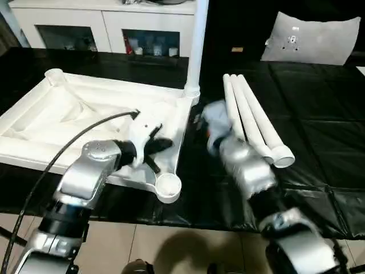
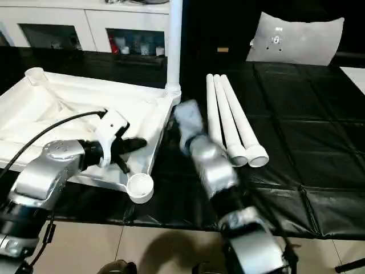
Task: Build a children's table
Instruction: Rotate table base, then pick table leg
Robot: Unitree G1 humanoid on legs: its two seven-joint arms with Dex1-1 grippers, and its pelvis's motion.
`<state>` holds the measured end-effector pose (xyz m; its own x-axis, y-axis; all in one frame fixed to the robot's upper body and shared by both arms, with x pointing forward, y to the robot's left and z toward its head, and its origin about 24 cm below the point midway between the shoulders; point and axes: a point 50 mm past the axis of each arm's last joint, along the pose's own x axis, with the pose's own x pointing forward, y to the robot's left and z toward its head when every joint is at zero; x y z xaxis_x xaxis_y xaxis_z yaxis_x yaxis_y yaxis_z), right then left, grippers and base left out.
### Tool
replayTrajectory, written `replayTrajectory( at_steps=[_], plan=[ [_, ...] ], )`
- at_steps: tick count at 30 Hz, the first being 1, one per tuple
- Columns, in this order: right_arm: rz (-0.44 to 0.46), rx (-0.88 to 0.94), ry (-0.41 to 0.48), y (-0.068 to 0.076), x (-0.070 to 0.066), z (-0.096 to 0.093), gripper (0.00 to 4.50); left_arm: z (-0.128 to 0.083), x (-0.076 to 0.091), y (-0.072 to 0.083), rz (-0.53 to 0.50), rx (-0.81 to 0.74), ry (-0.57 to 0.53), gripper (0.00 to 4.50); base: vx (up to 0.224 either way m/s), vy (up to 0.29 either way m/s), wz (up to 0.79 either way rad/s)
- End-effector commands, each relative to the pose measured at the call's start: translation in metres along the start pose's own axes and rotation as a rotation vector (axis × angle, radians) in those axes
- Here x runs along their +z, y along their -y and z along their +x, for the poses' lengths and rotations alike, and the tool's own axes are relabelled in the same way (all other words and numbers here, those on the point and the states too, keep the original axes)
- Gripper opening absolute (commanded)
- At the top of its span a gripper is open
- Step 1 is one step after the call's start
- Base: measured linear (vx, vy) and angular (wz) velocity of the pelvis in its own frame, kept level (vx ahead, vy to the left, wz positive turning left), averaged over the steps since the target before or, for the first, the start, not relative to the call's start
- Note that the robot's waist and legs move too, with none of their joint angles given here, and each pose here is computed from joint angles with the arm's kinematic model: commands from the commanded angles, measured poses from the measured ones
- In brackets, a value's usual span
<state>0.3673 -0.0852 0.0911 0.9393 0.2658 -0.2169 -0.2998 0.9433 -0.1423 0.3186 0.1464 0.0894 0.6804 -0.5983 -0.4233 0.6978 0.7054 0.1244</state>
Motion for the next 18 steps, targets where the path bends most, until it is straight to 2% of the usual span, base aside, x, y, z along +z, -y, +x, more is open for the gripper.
replayTrajectory(
  at_steps=[1,3,4,6,9,12,14,18],
  plan=[
    [-0.041,-0.087,-0.088,0.016,0.004,0.0,4.5,0.0,0.008,-0.003,0.011,0.046,0.055,0.01,0.0,0.0,0.0],
    [-0.08,-0.092,-0.145,0.022,0.004,0.0,4.5,-0.003,0.014,-0.003,-0.005,0.043,0.104,0.01,0.0,0.0,0.0],
    [-0.078,-0.087,-0.149,0.022,0.004,0.0,4.5,-0.003,0.014,-0.003,-0.004,0.042,0.108,0.21,0.0,0.0,0.0],
    [-0.022,-0.051,-0.198,0.029,0.004,0.001,4.5,-0.012,0.019,0.0,0.011,0.012,0.146,0.41,0.0,0.0,0.0],
    [-0.01,-0.081,-0.273,0.039,-0.001,0.003,4.5,-0.024,0.023,0.008,0.025,-0.061,0.164,0.78,0.0,0.0,0.0],
    [0.004,-0.089,-0.348,0.044,-0.003,0.006,4.5,-0.037,0.025,0.019,0.051,-0.142,0.154,0.9,0.0,0.0,0.0],
    [0.015,-0.097,-0.391,0.047,-0.006,0.007,4.5,-0.042,0.024,0.024,0.06,-0.175,0.133,1.18,0.0,0.0,0.0],
    [-0.003,-0.094,-0.471,0.049,-0.012,0.007,4.5,-0.049,0.024,0.034,0.063,-0.23,0.111,1.42,0.0,0.0,0.0]
  ],
)
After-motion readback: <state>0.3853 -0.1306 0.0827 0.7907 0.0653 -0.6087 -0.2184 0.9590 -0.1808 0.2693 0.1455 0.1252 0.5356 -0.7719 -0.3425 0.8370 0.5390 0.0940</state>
